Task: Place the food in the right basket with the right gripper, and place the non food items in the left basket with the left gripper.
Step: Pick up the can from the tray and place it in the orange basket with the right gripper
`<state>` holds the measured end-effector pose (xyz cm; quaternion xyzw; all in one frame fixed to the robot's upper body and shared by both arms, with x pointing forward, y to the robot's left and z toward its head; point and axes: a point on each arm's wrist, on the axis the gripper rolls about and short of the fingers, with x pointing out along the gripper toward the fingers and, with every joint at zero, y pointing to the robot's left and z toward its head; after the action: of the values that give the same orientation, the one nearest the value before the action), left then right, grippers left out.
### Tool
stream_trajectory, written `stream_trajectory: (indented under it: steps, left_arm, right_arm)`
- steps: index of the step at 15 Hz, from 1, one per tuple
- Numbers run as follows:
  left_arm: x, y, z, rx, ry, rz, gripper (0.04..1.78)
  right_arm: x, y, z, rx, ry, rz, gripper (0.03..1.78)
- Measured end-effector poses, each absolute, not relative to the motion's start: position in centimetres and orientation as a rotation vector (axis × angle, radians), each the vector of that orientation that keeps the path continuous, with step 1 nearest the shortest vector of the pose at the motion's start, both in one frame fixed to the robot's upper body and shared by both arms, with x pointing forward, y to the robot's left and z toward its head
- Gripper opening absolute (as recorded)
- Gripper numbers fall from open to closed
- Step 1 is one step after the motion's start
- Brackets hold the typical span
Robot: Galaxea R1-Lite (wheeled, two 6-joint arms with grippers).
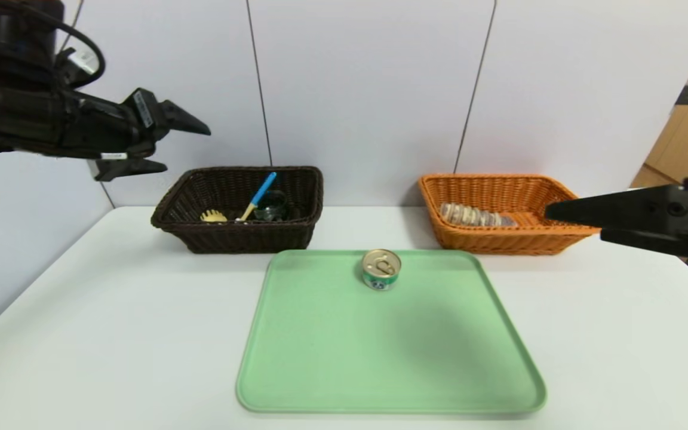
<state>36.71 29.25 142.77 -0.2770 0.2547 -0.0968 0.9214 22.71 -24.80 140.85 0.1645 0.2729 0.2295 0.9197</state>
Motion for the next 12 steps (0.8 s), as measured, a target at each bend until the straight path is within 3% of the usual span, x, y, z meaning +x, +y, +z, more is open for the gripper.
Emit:
stream_trajectory:
  steps: [7,12]
  left_arm:
    - [24.3,31.2,140.4,-0.478,0.521,-0.199,1.64]
    - [18.0,32.2,138.7,-0.333,0.485,-0.108,1.67]
  right_arm:
    - [26.0,-19.9,135.0,0.163,0.594,0.552,1.71]
    - [30.4,-16.4,128.4,0.090,0.402,0.499,1.71]
